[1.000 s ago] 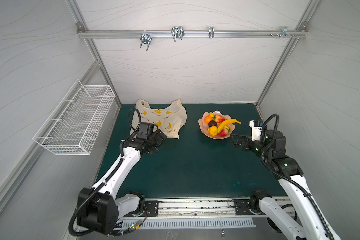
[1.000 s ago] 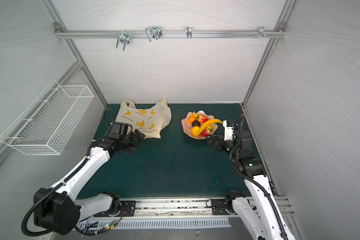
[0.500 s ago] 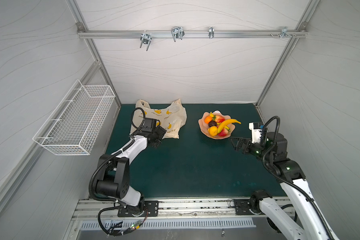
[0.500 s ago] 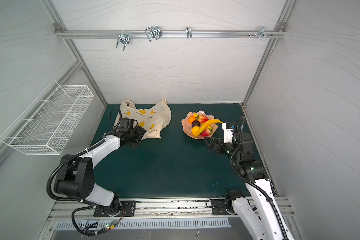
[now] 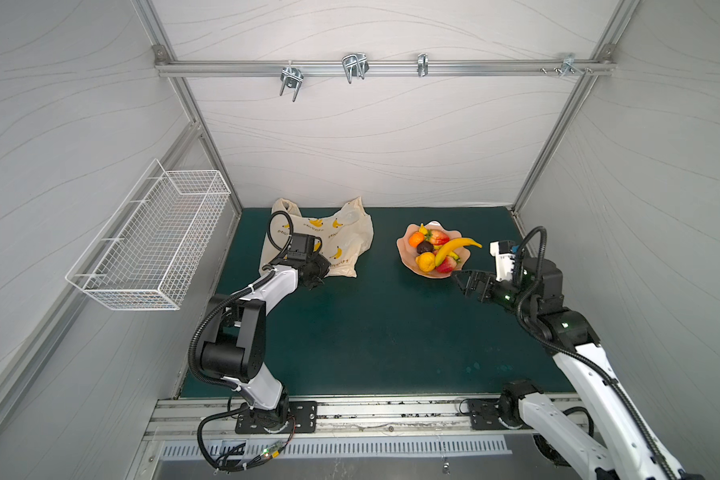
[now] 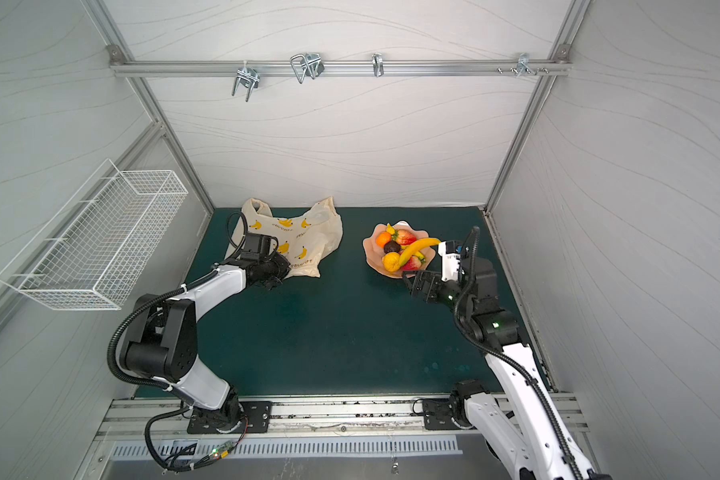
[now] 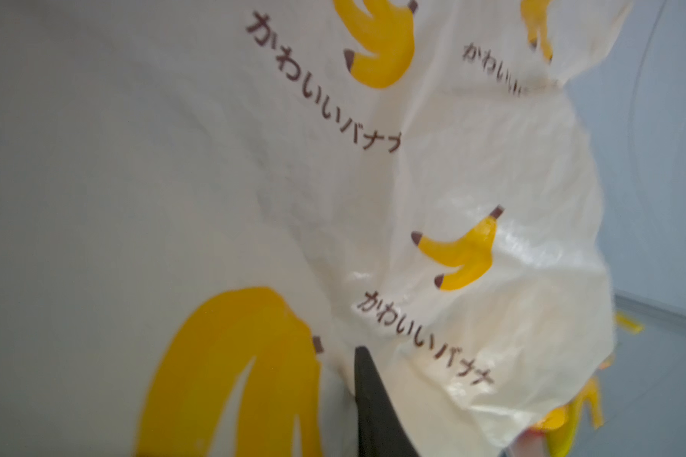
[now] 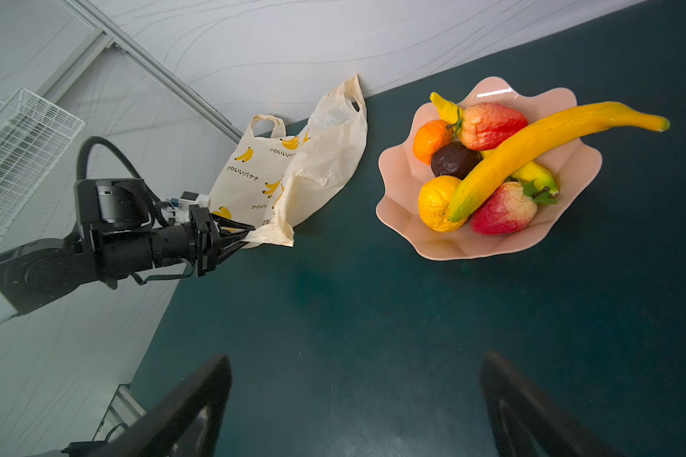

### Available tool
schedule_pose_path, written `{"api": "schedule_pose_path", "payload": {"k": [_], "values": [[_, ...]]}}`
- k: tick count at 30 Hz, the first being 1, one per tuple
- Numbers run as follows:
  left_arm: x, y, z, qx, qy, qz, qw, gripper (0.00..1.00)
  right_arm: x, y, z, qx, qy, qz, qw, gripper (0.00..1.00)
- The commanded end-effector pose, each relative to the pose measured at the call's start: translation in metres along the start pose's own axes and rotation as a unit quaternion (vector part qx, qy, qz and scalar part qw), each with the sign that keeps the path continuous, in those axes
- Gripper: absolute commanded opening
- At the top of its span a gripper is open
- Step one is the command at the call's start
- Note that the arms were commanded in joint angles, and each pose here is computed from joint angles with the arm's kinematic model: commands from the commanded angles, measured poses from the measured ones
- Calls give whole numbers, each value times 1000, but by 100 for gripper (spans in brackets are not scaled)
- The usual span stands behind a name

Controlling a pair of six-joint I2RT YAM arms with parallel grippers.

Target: Place the fruits into the plastic bag

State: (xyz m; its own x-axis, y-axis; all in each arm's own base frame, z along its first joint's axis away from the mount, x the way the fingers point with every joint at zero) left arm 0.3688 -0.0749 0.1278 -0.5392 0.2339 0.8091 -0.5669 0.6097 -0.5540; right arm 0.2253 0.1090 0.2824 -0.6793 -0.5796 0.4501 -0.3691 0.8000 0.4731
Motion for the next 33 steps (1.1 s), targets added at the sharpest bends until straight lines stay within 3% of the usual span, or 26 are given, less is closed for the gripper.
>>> {"api": "schedule_pose_path", "payload": {"k": [1,9,15,24,27,33], "values": [[32,-1,8,-100,13,10,995,12,-6,11,-16,9,-1,-22,1000,99],[86,56,65,-194,64,-29,978,0,-58,36,-25,5,87,-73,994,99],[112,105,84,-149,64,-108,981,0,-128,69,-11,18,193,-74,978,99],[150,122,55,-109,-36,-207,972,2,-216,84,5,70,277,-52,957,99],[155,128,51,-95,-51,-229,967,13,-242,93,6,107,282,-71,951,99],[177,134,46,-61,-99,-238,964,55,-289,98,16,137,284,-111,942,97]]}}
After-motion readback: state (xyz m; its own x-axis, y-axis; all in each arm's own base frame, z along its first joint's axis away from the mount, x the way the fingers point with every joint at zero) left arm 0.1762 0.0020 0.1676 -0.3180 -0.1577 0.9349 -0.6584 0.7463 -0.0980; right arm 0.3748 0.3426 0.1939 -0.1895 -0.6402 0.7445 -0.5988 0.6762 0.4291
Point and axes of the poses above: each gripper's point midway between its finger pads, its own x axis back along the fingers, its own y axis along the line the jaws close on, z = x × y, the point moved 5 cm from there along x, back along the fingers, and after that the axes turned 3 degrees about x, right-handed, at the moved point
